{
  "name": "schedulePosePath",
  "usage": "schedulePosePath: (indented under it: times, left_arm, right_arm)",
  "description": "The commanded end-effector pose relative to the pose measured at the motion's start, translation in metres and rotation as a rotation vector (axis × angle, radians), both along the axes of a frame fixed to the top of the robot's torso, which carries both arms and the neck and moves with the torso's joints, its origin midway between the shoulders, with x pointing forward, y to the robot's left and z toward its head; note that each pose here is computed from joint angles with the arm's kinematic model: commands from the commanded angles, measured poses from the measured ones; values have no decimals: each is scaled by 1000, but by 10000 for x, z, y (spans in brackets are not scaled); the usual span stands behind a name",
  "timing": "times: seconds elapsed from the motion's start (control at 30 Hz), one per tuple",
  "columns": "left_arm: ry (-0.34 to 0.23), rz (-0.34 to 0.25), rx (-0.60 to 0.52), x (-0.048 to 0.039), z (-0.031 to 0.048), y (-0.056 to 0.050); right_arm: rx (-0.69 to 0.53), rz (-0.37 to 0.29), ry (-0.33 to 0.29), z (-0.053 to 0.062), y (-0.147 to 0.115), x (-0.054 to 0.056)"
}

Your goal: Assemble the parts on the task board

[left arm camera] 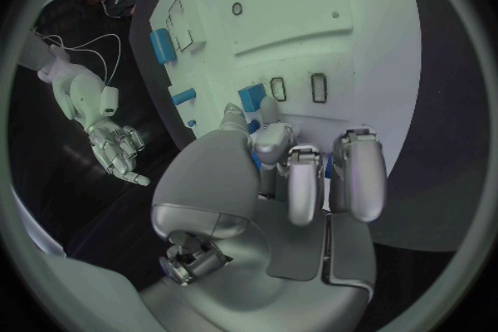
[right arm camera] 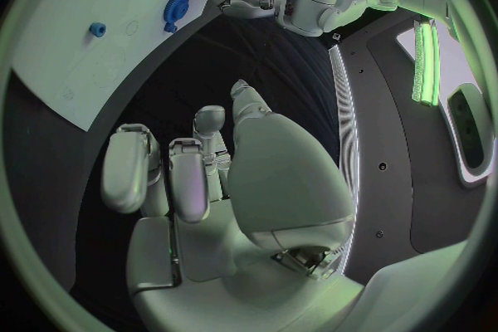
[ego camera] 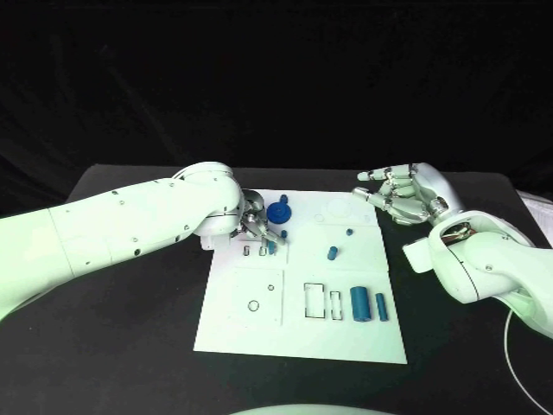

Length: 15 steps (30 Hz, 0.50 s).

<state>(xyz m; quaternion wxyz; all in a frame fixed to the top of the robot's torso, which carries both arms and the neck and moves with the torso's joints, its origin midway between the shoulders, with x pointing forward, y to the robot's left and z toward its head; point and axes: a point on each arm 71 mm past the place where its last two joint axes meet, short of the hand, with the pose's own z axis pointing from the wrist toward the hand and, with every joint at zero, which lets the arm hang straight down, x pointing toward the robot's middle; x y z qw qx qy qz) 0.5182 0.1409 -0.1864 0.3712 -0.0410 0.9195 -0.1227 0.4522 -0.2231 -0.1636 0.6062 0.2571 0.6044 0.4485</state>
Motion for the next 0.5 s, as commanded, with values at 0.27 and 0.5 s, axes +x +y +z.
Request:
schedulePosePath:
  times: [0.27, 0.5]
  left_arm:
    - [32, -19, 13, -10, -16, -9]
    - [38, -25, 18, -17, -21, -11]
  right_arm:
    - [-1, 18, 0, -11, 35, 2]
    - [0, 18, 0, -16, 38, 4]
